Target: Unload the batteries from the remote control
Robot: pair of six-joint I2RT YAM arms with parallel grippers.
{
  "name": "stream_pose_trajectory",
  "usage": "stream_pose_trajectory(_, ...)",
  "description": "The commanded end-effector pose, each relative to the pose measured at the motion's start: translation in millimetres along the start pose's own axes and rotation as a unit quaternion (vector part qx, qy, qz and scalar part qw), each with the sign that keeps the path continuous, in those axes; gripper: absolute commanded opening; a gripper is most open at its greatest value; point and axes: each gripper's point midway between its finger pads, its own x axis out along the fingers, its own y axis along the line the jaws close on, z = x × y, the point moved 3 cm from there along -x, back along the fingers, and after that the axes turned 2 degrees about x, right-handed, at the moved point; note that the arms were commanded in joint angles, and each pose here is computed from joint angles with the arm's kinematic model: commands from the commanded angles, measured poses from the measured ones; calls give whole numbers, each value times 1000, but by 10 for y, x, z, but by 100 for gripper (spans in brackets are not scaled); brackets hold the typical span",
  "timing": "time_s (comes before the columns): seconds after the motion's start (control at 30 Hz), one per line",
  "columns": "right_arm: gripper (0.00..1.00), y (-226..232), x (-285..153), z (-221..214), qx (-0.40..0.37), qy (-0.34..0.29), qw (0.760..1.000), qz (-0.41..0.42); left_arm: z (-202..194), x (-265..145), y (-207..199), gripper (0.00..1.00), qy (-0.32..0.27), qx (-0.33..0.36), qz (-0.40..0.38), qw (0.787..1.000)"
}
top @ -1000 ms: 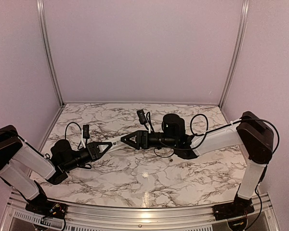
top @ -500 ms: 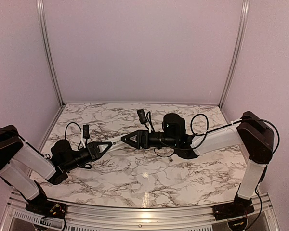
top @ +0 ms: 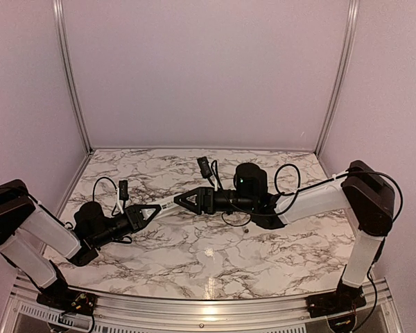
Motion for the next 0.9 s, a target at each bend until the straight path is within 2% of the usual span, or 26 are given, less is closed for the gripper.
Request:
stream_pose_trajectory(0.0, 69, 463, 65, -197, -18, 54, 995, 84, 330, 23, -534, 0, -71, 33, -118, 990)
stream_pose_trajectory(0.87, 69, 351, 157, -267, -15, 66, 996, 64, 327, 31, -505, 0, -73, 36, -110, 991)
